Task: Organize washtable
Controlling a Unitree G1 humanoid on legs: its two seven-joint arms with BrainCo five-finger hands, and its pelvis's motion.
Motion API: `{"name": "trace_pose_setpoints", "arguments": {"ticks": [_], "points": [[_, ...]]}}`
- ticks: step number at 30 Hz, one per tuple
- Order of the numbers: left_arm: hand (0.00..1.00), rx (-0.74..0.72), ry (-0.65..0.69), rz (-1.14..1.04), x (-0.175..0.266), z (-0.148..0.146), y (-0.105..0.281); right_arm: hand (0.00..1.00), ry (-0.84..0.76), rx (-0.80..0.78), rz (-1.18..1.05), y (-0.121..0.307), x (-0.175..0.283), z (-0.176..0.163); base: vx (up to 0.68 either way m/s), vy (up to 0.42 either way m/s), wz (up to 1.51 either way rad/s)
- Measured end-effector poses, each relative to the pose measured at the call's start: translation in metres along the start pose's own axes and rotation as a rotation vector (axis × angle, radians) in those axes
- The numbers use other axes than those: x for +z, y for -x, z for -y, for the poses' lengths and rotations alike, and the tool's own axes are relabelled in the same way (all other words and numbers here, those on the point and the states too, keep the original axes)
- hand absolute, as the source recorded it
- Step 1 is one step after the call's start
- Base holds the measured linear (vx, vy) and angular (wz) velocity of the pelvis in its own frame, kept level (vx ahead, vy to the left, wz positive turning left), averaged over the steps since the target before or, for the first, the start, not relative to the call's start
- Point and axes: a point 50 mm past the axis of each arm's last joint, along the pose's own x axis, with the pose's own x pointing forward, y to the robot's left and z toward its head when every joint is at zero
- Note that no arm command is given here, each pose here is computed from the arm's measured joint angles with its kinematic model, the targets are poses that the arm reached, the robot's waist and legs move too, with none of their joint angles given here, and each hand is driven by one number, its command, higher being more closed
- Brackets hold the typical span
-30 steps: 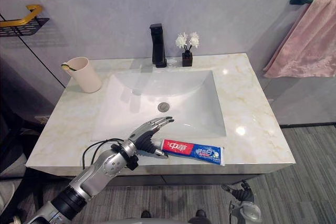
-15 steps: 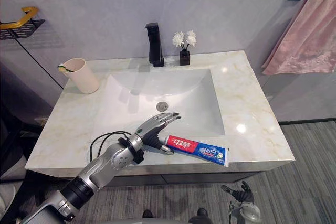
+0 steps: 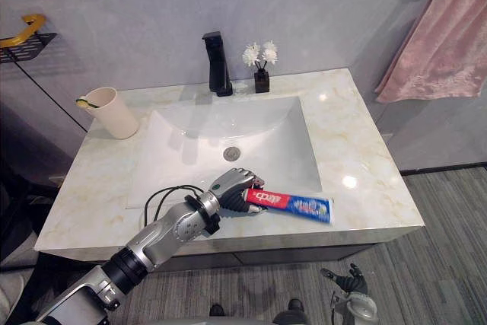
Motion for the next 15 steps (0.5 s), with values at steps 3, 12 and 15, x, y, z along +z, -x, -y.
{"name": "trace_pose_setpoints", "arguments": {"ticks": [3, 12, 15], "points": [[1.0, 0.0, -0.002, 0.005, 0.001, -0.001, -0.001, 0.0, -0.005, -0.006, -0.004, 0.0, -0.001, 0.002, 0.0, 0.0, 0.0], [1.0, 0.04, 0.049, -0.07, -0.006, -0.003, 0.005, 0.0, -0.212, -0.138, -0.032, 0.002, -0.008, 0.026, 0.0, 0.0, -0.02], [1.0, 0.104, 0.138, -0.145, -0.012, -0.005, 0.018, 0.0, -0.375, -0.26, -0.004, 0.004, -0.004, 0.046, -0.01, -0.006, -0.12]]}}
